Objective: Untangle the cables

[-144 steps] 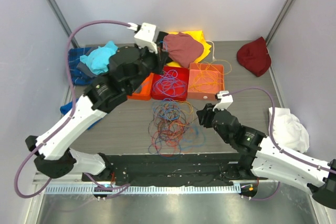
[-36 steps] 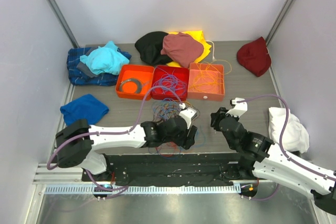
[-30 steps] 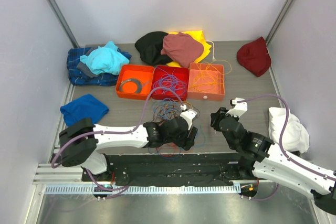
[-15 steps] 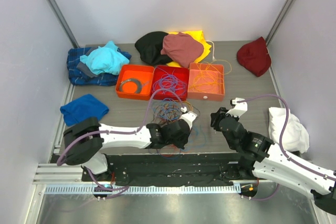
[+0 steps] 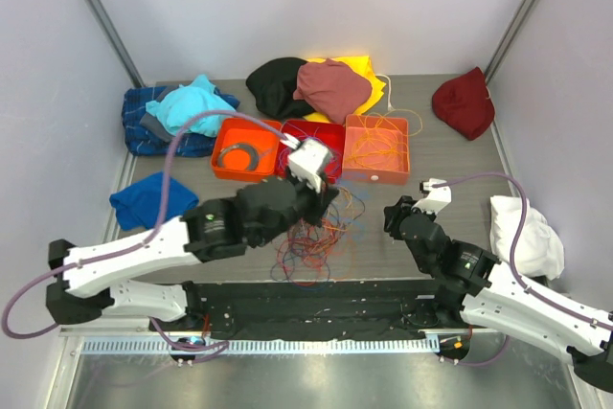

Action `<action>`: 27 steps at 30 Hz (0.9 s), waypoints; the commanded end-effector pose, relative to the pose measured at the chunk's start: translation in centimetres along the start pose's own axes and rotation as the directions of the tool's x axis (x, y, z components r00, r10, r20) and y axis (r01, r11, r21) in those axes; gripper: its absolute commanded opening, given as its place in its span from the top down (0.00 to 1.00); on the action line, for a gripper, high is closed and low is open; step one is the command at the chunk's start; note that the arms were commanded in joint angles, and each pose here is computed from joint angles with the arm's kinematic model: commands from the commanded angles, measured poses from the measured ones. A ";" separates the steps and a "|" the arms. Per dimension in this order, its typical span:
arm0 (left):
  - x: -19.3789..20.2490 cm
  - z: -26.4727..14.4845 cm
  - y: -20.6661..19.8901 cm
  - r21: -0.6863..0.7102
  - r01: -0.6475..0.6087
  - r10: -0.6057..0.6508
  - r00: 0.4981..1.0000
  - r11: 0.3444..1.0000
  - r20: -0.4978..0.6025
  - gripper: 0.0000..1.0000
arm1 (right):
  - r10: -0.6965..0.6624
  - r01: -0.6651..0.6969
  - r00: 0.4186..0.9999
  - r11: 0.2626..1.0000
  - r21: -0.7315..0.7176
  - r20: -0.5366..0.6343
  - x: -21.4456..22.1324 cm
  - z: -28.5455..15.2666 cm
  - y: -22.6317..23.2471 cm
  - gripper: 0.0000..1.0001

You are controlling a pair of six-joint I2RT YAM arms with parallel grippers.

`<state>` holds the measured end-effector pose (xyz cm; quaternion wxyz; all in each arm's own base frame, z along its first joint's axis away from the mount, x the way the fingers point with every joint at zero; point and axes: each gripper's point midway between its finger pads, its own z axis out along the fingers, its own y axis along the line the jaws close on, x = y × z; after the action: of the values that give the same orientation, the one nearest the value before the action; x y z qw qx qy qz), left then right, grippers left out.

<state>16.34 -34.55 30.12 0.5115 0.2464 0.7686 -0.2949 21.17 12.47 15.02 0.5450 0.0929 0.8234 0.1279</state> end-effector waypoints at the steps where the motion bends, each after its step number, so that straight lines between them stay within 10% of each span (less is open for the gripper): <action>1: -6.7 -3.3 3.5 -0.178 -0.138 0.157 0.983 0.974 0.096 1.00 | 0.073 -0.072 0.996 0.997 -0.037 0.051 -2.0 -0.3 1.3 0.60; 11: -14.8 -1.5 9.8 -0.378 -0.078 0.154 0.972 0.923 0.176 1.00 | 0.075 -0.071 0.995 0.995 -0.064 0.061 -2.3 -0.4 1.8 0.60; 27: -10.6 10.5 19.1 -0.453 0.075 -0.055 0.997 0.888 0.059 1.00 | 0.061 -0.056 0.994 0.997 -0.052 0.087 -2.4 -0.5 0.8 0.60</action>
<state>38.59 -27.78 30.41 0.5421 0.1017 0.8301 -0.0826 21.19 12.79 16.31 0.5592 0.0981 0.8079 0.1582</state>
